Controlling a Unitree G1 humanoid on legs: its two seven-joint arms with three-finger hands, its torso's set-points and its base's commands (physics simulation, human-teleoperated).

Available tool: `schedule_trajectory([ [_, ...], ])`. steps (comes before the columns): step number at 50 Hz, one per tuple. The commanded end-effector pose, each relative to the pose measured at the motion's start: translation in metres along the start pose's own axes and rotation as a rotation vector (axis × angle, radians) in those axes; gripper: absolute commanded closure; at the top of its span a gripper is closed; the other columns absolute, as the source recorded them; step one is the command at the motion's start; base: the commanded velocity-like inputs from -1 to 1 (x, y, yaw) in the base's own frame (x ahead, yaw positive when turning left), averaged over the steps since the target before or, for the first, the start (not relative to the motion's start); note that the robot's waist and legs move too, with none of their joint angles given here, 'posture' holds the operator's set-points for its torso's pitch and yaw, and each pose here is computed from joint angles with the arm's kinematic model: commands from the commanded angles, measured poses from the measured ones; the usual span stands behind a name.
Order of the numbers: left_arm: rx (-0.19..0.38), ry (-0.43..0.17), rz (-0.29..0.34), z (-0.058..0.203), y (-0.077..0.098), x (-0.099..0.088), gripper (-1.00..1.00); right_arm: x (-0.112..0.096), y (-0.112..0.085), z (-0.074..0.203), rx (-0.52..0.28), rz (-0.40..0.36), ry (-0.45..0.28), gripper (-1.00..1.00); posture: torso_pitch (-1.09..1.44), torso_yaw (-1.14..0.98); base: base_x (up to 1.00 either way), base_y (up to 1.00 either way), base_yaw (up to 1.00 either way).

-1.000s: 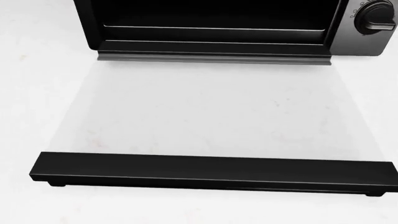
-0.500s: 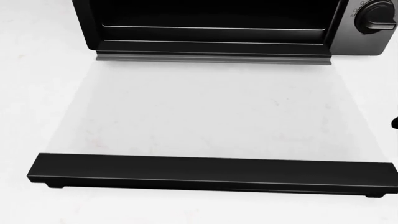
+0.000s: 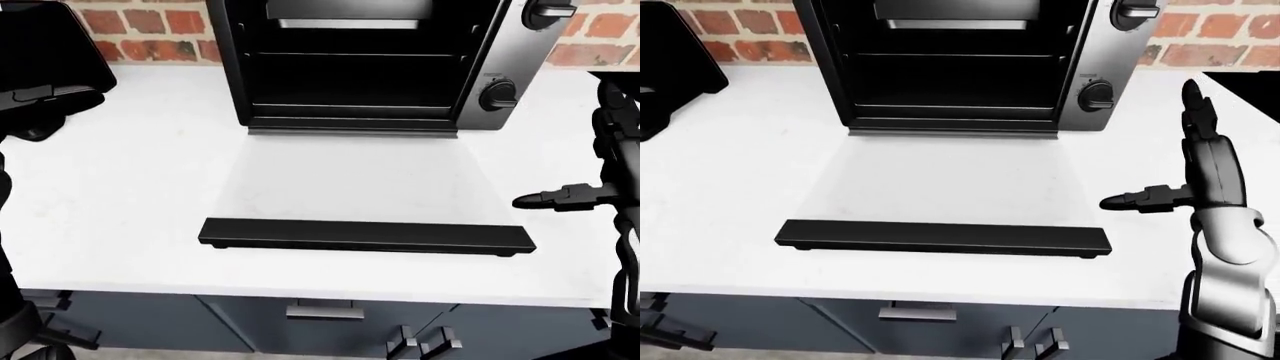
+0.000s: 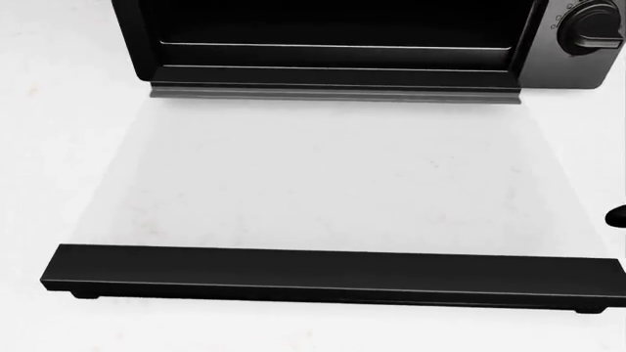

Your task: Close the toaster oven door.

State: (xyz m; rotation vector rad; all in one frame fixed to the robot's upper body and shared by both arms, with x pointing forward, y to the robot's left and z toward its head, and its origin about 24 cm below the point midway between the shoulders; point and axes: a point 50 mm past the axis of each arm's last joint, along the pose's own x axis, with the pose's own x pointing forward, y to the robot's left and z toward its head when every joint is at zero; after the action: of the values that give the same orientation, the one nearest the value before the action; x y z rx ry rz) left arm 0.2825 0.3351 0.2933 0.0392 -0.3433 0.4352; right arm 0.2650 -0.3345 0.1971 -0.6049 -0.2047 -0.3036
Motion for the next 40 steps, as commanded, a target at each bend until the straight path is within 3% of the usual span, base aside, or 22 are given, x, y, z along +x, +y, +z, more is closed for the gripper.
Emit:
schedule_trajectory([
  [1,-0.002,-0.096,0.003,0.0218,0.0016,-0.0012,-1.0,0.0018,-0.0105,0.0175,-0.032,-0.041,-0.085,-1.0,0.0,0.0,0.0,0.0,0.0],
  [40,0.0,-0.092,0.001,0.0207,0.0012,-0.0019,-1.0,-0.0039,-0.002,0.0107,-0.084,0.001,-0.088,-1.0,0.0,0.0,0.0,0.0,0.0],
])
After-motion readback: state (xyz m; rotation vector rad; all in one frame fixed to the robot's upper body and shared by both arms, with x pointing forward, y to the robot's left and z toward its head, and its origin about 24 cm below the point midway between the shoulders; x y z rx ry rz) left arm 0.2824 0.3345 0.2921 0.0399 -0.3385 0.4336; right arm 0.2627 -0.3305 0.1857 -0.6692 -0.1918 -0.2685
